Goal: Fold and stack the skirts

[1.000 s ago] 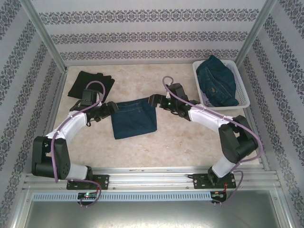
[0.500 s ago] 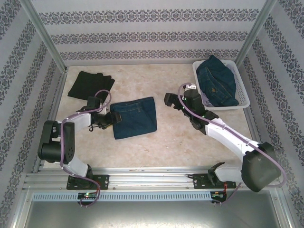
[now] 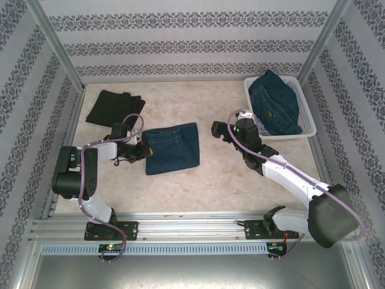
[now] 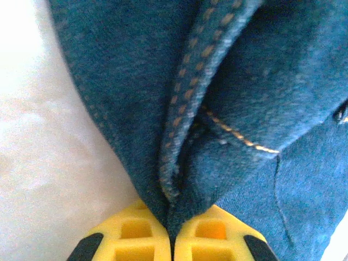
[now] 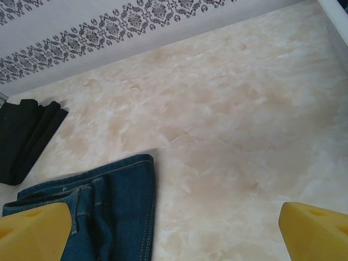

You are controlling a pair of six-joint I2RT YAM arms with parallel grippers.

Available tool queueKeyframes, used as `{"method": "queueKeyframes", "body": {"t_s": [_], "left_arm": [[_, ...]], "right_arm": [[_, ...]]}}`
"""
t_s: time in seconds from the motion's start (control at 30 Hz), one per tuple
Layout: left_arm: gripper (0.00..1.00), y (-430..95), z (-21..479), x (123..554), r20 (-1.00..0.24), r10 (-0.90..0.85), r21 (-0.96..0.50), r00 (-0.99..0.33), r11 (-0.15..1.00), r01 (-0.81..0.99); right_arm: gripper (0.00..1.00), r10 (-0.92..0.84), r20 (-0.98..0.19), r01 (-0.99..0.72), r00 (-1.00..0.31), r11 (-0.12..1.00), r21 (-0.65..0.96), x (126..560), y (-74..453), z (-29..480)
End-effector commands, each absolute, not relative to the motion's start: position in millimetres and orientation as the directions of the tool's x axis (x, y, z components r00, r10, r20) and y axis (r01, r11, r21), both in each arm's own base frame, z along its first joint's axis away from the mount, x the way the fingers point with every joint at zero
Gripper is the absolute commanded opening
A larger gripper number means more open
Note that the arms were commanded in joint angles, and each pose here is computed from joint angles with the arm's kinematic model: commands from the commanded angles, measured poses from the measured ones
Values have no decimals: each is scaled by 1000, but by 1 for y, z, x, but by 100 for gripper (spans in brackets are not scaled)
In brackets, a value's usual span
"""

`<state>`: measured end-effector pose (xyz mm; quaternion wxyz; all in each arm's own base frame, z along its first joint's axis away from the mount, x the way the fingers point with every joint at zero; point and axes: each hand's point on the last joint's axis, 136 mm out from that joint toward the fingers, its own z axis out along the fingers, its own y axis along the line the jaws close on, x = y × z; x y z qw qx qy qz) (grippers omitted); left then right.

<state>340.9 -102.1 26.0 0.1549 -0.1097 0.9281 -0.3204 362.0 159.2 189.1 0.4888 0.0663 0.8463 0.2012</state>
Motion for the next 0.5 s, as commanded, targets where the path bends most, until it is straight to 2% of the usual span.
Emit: {"method": "queueKeyframes", "body": {"t_s": [0.0,0.07,0.23,0.37,0.47], "left_arm": [[0,-90,27,345,-244,-302,-551,-922,825,-125],[0,-81,37,347,-269,-299,-492,-916,860,-137],[0,-47,55,355,-307,-224,-230,-925,960,-156],[0,-28,73,374,-295,-184,-81,-938,983,-168],[0,-33,96,396,-330,-103,-12,-938,994,-105]], "right_arm": [[98,330,-815,-99,-476,901,422,362,157,196],[98,330,-813,-114,-480,896,430,361,159,194],[98,325,-804,-130,-498,889,440,363,165,189],[98,327,-803,-116,-499,893,435,369,166,186],[98,321,-803,-110,-502,897,428,374,166,184]]}}
